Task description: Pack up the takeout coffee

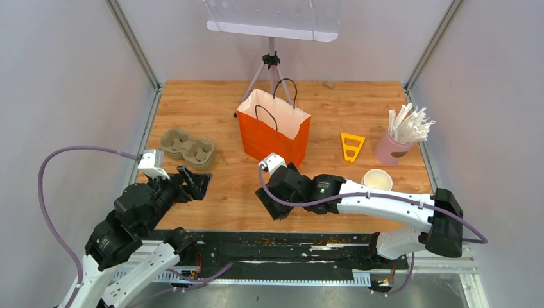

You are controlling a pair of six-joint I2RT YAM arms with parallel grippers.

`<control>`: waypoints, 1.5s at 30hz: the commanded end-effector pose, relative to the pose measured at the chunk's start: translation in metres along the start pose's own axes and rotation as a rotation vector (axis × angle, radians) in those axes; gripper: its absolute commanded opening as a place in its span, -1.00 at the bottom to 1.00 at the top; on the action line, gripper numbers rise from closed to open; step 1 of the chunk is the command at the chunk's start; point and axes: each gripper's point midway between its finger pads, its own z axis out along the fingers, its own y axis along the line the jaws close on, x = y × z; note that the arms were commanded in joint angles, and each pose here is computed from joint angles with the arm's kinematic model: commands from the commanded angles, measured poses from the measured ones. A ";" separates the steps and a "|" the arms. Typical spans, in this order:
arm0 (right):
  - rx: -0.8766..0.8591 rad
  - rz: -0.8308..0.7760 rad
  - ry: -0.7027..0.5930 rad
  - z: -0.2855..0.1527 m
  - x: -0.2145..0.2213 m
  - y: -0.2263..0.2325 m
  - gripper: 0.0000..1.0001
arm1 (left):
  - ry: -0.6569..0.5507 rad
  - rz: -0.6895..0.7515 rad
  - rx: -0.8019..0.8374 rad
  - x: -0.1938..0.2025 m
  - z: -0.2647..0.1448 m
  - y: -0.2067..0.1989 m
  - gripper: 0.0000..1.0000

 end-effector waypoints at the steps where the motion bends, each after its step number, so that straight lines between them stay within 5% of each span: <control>1: 0.008 -0.017 -0.039 -0.002 -0.014 0.002 0.91 | 0.001 0.018 -0.030 0.006 0.002 0.009 1.00; 10: 0.021 -0.036 -0.003 0.011 -0.005 0.003 0.88 | 0.001 0.016 -0.037 0.007 0.002 0.011 1.00; 33: 0.040 -0.029 0.044 -0.001 0.011 -0.006 0.44 | 0.017 0.008 -0.026 0.017 0.007 0.011 1.00; 45: 0.187 0.048 0.088 -0.029 0.031 -0.062 0.43 | 0.055 -0.002 -0.072 0.029 0.013 0.019 1.00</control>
